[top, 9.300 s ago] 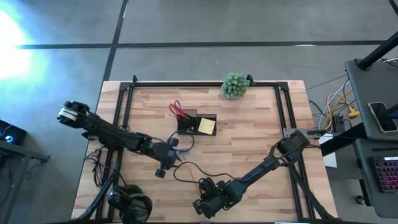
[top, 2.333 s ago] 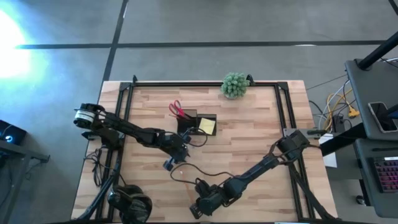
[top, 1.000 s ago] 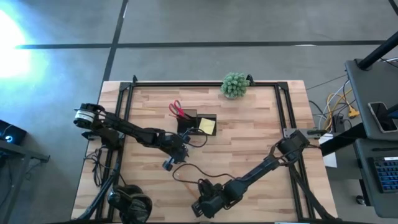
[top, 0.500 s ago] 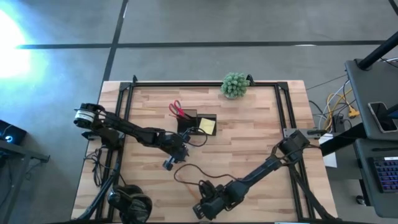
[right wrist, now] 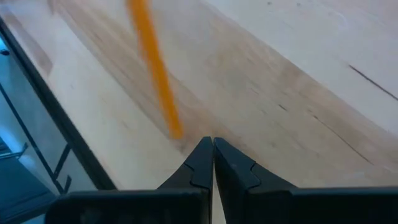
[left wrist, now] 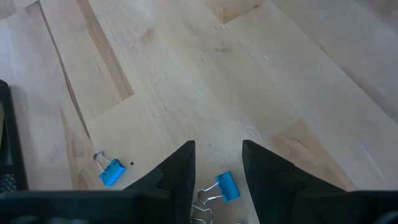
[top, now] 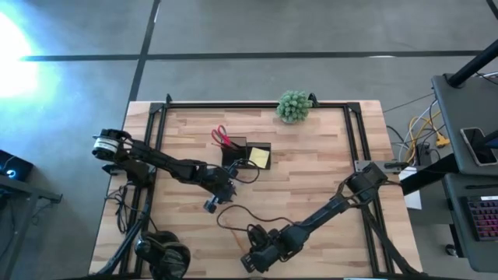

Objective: Pick and place office supplies into organizer
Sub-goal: Put the orange pencil into the desk organizer

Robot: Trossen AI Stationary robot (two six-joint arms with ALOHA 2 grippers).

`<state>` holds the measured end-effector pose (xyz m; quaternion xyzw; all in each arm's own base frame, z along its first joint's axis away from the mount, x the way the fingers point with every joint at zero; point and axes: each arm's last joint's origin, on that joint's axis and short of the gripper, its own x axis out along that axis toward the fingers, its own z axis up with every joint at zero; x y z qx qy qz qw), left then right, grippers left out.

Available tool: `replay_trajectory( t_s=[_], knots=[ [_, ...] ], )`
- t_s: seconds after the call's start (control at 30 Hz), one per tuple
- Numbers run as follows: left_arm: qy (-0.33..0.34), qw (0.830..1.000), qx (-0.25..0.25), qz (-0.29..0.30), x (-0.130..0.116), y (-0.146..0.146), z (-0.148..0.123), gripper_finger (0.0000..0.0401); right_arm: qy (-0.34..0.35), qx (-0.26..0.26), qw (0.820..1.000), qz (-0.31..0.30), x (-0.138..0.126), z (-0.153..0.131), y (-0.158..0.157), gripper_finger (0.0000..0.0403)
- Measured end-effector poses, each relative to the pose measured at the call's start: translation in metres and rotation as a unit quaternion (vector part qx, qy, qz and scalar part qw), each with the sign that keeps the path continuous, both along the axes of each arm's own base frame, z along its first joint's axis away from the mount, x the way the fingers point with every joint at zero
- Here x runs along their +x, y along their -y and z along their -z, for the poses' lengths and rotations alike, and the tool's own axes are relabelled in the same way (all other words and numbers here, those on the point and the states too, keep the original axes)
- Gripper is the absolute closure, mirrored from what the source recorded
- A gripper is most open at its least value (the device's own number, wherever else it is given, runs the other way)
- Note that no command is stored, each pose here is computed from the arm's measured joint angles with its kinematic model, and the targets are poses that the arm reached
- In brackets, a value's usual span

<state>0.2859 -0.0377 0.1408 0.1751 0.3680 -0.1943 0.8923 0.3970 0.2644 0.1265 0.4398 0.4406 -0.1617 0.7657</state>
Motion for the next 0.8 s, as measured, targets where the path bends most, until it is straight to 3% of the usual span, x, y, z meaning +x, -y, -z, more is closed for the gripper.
replay_trajectory(
  t_s=[0.4, 0.53, 0.8],
  knots=[
    [-0.007, 1.000, 0.000, 0.000, -0.001, 0.000, 0.001, 0.0283, 0.011, -0.001, 1.000, 0.001, -0.001, -0.010, 0.000, 0.0394],
    [-0.013, 1.000, 0.001, -0.001, -0.002, 0.000, 0.002, 0.0283, 0.045, 0.021, 0.998, -0.028, 0.004, -0.026, -0.007, 0.0394],
    [-0.012, 1.000, 0.001, -0.001, -0.002, 0.000, 0.002, 0.0283, 0.046, 0.044, 0.994, -0.083, 0.014, -0.022, -0.001, 0.0394]
  ],
)
